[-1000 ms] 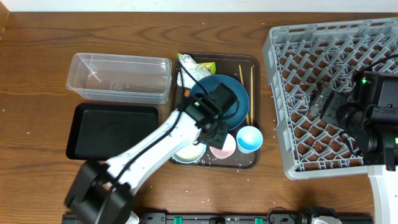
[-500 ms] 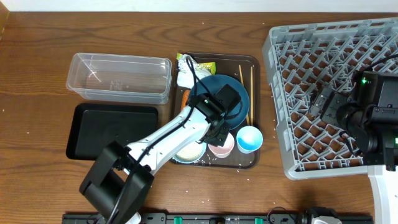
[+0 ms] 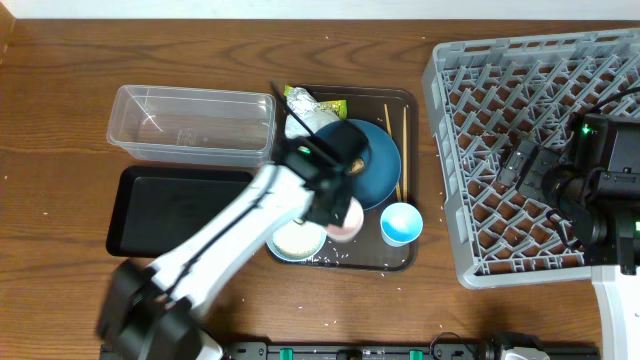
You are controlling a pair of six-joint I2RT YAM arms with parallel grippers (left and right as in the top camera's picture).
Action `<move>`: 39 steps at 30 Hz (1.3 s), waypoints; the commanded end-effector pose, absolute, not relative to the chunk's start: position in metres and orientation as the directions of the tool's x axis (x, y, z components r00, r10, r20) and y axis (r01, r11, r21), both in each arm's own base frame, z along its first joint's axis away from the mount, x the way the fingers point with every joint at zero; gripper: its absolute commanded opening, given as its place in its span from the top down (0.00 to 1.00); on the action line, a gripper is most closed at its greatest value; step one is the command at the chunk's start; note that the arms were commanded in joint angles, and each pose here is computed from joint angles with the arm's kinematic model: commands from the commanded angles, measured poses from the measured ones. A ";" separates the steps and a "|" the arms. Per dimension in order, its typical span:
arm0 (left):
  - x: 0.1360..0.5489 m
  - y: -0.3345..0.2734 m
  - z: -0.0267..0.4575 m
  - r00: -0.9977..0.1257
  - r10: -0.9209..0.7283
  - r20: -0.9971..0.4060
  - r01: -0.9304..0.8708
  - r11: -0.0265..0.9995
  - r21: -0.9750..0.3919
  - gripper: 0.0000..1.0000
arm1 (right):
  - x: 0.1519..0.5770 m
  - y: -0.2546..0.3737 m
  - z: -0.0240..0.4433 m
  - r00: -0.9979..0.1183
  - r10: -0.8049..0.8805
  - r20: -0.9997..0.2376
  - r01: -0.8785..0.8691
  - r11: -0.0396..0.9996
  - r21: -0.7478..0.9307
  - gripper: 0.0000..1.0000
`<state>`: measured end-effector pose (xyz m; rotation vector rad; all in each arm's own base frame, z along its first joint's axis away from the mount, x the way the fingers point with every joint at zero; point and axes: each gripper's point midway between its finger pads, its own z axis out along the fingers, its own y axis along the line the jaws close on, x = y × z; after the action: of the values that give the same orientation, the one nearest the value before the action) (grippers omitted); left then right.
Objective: Sort waste into correct bins and load items into the dishwasher rack
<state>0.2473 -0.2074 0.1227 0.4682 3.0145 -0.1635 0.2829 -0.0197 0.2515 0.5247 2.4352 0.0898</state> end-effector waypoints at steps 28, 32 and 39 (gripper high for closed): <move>0.262 -0.251 0.359 -0.849 0.195 -0.492 0.504 0.015 -0.864 0.94 | 0.229 0.176 0.380 -0.442 -0.068 -0.895 -0.872 0.267 0.410 0.19; 0.254 -0.258 0.359 -0.842 0.220 -0.493 0.506 0.000 -0.863 0.94 | 0.227 0.186 0.380 -0.406 -0.094 -0.909 -0.893 0.251 0.373 0.23; 0.247 -0.267 0.357 -0.834 0.245 -0.494 0.509 -0.004 -0.861 0.94 | 0.232 0.188 0.376 -0.395 -0.109 -0.912 -0.891 0.286 0.351 0.32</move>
<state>0.2504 -0.2667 0.3521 0.7620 2.0981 -1.9267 0.2327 0.1859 0.3705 -0.8868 1.7558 1.2216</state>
